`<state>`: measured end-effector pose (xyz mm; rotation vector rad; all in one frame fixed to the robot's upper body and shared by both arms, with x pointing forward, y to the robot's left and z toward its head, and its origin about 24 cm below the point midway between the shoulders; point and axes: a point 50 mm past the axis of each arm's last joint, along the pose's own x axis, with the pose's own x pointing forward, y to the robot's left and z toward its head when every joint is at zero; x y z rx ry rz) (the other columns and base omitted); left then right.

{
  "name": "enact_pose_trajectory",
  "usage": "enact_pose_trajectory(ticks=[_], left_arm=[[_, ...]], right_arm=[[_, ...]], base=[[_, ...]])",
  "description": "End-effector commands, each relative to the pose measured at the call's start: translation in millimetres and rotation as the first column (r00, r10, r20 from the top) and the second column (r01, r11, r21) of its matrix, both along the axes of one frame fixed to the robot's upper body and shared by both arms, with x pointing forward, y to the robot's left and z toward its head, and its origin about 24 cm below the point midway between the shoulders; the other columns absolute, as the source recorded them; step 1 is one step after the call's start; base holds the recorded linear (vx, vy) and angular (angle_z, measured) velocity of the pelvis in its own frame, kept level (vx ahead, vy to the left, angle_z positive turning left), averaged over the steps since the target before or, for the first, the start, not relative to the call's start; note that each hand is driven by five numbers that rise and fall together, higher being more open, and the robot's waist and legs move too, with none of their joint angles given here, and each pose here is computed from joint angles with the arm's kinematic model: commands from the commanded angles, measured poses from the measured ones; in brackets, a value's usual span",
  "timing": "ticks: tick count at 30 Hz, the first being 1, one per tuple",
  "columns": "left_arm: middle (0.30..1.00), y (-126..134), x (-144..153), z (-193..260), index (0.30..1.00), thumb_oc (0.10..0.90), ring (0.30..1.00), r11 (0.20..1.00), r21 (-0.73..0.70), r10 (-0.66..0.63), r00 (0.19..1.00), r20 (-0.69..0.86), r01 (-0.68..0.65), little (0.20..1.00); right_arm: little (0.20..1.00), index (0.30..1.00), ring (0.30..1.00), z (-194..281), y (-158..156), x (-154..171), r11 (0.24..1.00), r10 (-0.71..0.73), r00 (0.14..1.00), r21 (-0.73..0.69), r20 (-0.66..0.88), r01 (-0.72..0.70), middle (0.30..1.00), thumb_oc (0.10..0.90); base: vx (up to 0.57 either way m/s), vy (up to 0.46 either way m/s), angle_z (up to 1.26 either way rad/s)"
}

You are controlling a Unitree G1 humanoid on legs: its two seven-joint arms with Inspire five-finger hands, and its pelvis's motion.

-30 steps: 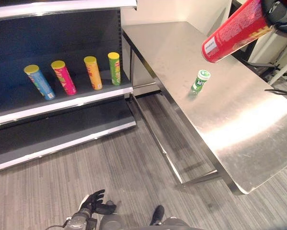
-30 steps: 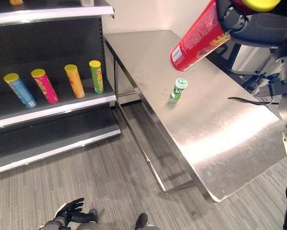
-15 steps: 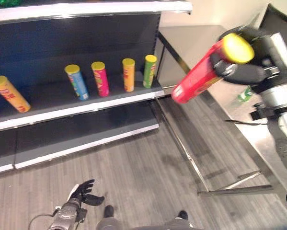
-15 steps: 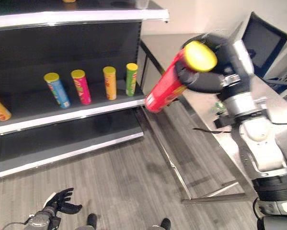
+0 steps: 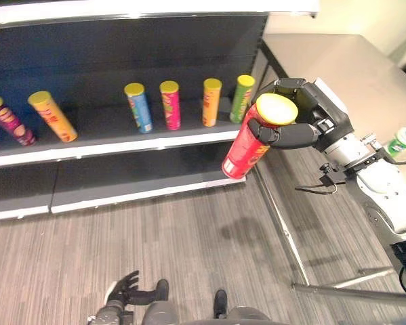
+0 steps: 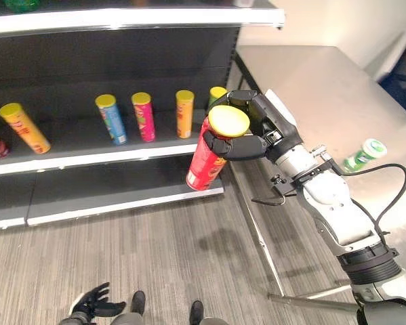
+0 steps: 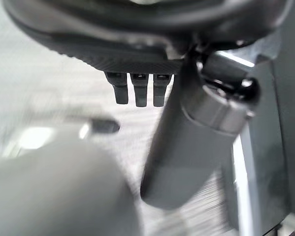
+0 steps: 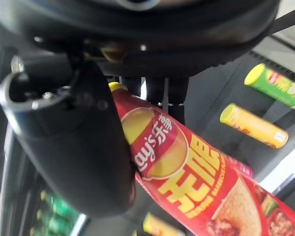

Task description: Put the goods on the table back onto the shelves and tidy them up.

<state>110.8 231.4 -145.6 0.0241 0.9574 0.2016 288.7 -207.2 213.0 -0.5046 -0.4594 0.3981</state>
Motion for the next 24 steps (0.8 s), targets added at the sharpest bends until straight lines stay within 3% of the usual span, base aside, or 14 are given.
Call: enact_pose_trajectory(ticks=[1,9,14,19,24], left_arm=[[0.900,27,14,14,0.900,0.800,0.900,0.997,0.082,-0.010,0.998,0.066,0.005,0.900],[0.900,42,14,17,0.900,0.800,0.900,0.991,0.122,0.042,0.997,0.063,-0.050,0.900],[0.900,36,23,17,0.900,0.800,0.900,0.989,0.147,-0.033,0.998,0.051,0.025,0.900],[0.900,46,47,32,0.900,0.800,0.900,0.975,0.206,-0.109,0.989,0.102,0.086,0.900],[0.900,38,56,31,0.900,0.800,0.900,0.973,0.198,-0.141,0.986,0.092,0.121,0.900]], right_arm=[[0.300,0.300,0.300,45,20,-17,0.994,0.099,0.961,0.024,0.257,-0.108,0.300,0.400],[0.300,0.300,0.300,26,13,-12,0.998,0.034,0.977,0.045,0.212,-0.044,0.300,0.400],[0.300,0.300,0.300,12,13,-11,0.997,-0.011,0.983,0.082,0.184,-0.005,0.300,0.400],[0.300,0.300,0.300,14,43,2,0.995,0.059,0.980,0.065,0.192,-0.073,0.300,0.400],[0.300,0.300,0.300,3,29,-2,0.998,0.017,0.989,0.059,0.147,-0.026,0.300,0.400]], base=[[0.12,0.277,0.66],[0.16,0.365,0.20],[0.27,0.441,0.18],[0.07,0.449,-0.17],[0.18,0.212,0.22]])
